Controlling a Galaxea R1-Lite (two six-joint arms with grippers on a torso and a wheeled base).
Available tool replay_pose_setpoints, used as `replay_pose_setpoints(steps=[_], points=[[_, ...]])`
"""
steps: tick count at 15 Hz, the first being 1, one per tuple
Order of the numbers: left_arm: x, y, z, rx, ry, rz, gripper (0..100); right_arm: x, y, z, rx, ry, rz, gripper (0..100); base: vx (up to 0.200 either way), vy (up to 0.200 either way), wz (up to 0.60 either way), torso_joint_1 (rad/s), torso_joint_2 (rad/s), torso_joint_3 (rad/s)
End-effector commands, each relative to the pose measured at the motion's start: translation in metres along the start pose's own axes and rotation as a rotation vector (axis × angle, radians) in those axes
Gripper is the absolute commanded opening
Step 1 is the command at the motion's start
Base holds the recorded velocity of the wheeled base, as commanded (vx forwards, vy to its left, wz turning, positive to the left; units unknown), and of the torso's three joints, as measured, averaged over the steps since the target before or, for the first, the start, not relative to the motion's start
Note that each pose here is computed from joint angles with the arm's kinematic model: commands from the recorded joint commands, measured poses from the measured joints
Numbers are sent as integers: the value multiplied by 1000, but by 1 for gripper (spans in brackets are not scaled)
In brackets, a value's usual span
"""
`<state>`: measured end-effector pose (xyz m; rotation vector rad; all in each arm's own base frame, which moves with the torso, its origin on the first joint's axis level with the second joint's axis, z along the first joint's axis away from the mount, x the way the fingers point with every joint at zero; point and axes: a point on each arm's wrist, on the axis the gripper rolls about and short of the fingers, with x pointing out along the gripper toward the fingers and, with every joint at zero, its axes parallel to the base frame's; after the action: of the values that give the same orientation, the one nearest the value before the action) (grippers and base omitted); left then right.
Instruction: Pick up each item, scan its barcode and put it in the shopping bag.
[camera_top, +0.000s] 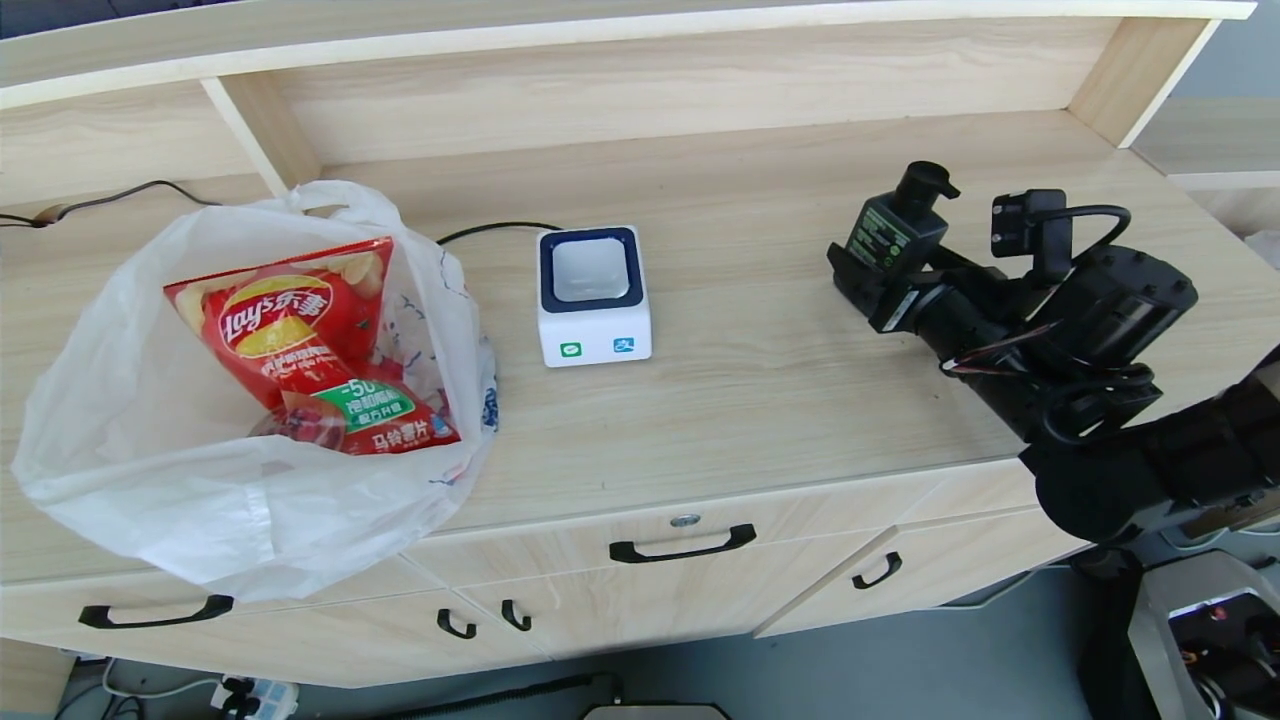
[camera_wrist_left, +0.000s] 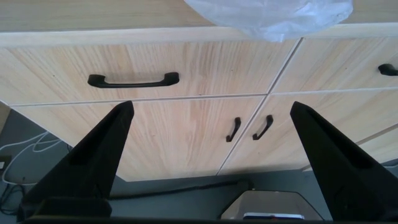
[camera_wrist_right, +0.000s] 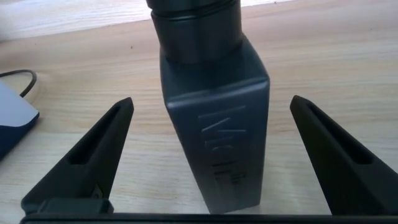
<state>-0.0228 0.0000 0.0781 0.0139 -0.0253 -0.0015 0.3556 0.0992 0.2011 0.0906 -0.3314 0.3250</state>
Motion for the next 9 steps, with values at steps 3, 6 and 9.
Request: replay_pose_setpoints(steps=[3, 6, 9], points=[[0, 0, 0, 2, -1, 0, 100, 4, -1, 3, 1, -12, 7, 100, 0, 0, 0, 0, 0, 0], [0, 0, 0, 2, -1, 0, 100, 7, -1, 2, 1, -16, 7, 100, 0, 0, 0, 0, 0, 0], [0, 0, 0, 2, -1, 0, 100, 8, -2, 0, 2, -12, 1, 0, 0, 0, 0, 0, 0, 0]])
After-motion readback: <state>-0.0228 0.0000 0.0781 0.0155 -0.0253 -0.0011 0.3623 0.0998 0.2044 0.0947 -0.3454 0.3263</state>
